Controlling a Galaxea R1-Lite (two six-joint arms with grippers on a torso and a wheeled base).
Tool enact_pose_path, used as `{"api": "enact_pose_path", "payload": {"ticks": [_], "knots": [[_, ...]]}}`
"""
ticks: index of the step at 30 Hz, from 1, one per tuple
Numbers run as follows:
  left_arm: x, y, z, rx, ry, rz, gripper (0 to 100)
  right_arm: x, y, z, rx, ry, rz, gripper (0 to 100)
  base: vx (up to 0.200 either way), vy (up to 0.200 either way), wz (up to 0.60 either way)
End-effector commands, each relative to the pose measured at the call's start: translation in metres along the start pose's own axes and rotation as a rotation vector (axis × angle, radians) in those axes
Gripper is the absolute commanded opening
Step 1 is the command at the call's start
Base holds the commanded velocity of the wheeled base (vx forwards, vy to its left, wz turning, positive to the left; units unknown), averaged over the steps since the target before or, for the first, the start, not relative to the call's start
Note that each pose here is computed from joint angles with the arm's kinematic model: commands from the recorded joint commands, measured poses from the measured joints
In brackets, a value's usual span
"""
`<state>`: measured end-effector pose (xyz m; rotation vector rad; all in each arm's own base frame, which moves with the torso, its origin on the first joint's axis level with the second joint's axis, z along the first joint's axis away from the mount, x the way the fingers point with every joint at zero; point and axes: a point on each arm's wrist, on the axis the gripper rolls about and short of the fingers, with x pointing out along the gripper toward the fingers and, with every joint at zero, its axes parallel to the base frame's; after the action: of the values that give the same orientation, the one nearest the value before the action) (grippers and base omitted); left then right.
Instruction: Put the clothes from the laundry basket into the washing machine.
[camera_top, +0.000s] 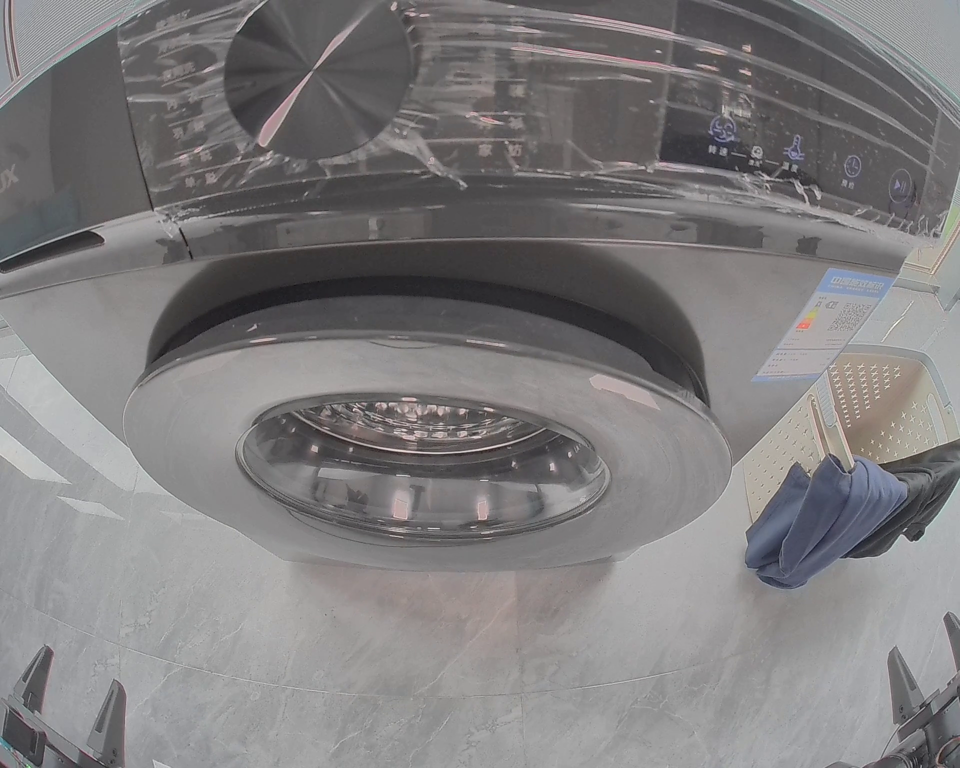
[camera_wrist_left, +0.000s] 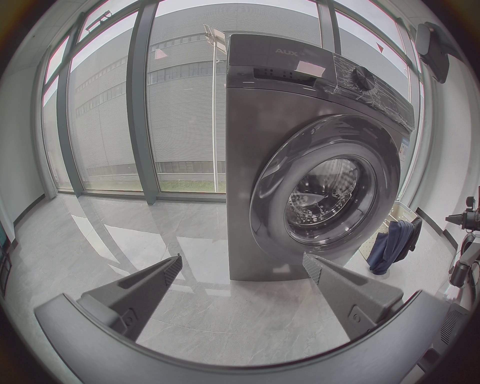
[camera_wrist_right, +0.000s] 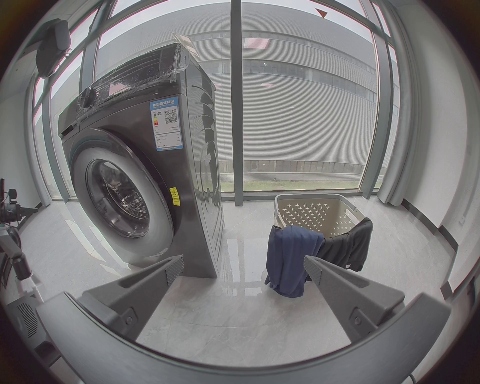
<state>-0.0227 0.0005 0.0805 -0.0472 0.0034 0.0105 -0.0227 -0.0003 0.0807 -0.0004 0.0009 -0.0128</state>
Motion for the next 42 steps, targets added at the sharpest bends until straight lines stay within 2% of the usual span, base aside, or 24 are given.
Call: {"api": "enact_pose_path", "payload": {"ticks": [1,7,22,28,31,32,33,34,37,38,40,42], "knots": [[0.000,0.000,-0.005,0.000,-0.002,0.000,100,0.001,0.000,-0.005,0.000,0.008,0.000,100,0.000,0.200,0.00],[0.000,0.000,-0.005,0.000,-0.002,0.000,100,0.001,0.000,-0.005,0.000,0.008,0.000,100,0.000,0.200,0.00],[0.000,0.000,-0.005,0.000,-0.002,0.000,100,0.001,0.000,-0.005,-0.001,0.011,-0.012,100,0.000,0.000,0.00],[0.000,0.000,-0.005,0.000,-0.002,0.000,100,0.000,0.000,-0.005,0.005,0.010,-0.013,100,0.200,0.000,0.00],[0.000,0.000,-0.005,0.000,-0.002,0.000,100,0.000,0.000,-0.002,0.001,-0.009,-0.007,100,0.000,0.000,0.00],[0.000,0.000,-0.005,0.000,-0.002,0.000,100,-0.003,0.000,0.009,0.003,-0.074,-0.004,100,0.000,0.000,0.00],[0.000,0.000,-0.005,0.000,-0.002,0.000,100,-0.011,0.000,0.036,0.006,-0.165,0.001,100,0.000,0.000,0.00],[0.000,0.000,-0.005,0.000,-0.002,0.000,100,-0.012,0.000,0.049,0.007,-0.171,0.004,100,0.000,0.000,0.00],[0.000,0.000,-0.005,0.000,-0.002,0.000,100,-0.003,0.001,0.053,0.008,-0.082,0.044,100,0.000,0.000,0.00],[0.000,0.000,-0.005,0.000,-0.002,0.000,100,0.004,0.002,0.049,0.014,-0.006,0.108,100,0.000,0.000,0.00],[0.000,0.000,-0.005,0.000,-0.002,0.000,100,0.017,0.004,0.049,0.047,0.089,0.172,100,0.000,0.000,0.00],[0.000,0.000,-0.005,0.000,-0.002,0.000,100,0.033,0.005,0.057,0.067,0.149,0.202,100,0.000,0.000,0.00]]}}
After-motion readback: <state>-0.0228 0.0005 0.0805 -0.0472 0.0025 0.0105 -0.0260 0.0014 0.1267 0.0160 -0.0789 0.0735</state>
